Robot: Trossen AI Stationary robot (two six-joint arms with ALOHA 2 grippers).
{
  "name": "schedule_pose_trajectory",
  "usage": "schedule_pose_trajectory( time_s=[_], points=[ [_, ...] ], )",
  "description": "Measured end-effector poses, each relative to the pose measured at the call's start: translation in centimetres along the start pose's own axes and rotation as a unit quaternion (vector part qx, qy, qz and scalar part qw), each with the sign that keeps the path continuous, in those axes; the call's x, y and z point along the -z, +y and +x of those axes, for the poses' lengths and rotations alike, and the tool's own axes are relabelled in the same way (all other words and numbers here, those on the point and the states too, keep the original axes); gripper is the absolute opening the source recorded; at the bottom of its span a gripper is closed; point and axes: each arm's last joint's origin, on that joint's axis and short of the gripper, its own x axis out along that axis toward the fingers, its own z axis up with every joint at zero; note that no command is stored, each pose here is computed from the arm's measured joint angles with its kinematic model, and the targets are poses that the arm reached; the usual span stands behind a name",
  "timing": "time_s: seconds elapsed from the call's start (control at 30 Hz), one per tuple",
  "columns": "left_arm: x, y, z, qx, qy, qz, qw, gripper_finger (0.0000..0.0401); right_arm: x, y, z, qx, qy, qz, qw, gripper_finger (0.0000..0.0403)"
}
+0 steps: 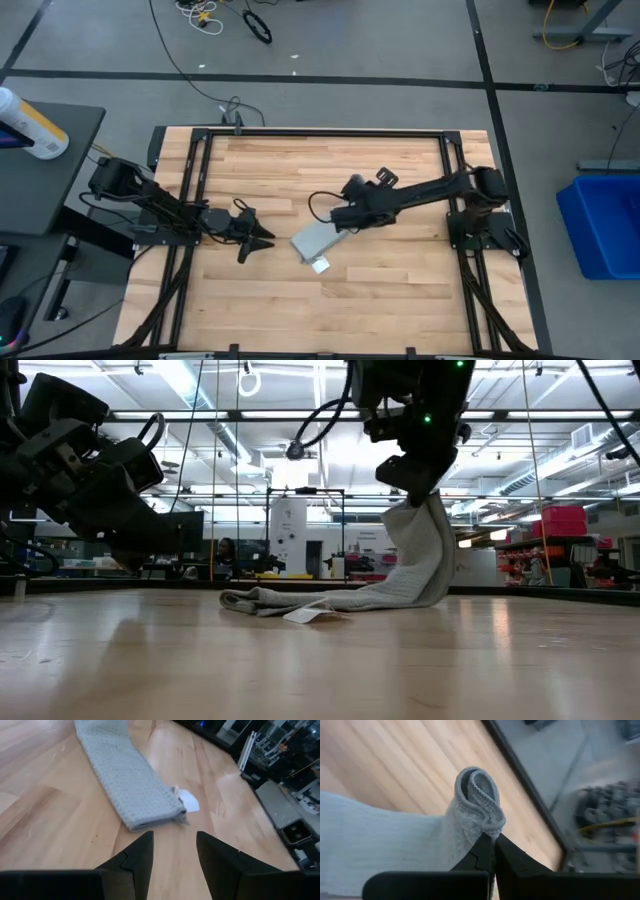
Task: Fold microfiber towels
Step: Fold the gray towel
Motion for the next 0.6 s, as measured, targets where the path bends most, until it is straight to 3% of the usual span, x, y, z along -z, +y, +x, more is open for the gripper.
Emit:
schedule_pose_trajectory(
  time_s=[0.23,0.6],
  points=[
    [-0.3,-0.2,0.0,0.014,-0.011,-0.01,1.0,0.0157,0.5,0.8,-1.0,-0.162,-0.063,0.027,0.984,0.0004],
    [-0.2,-0.1,0.0,0.01,-0.009,-0.017,1.0,0.0157,1.4,3.7,-1.1,-0.3,-0.118,0.076,0.943,0.0004]
  ],
)
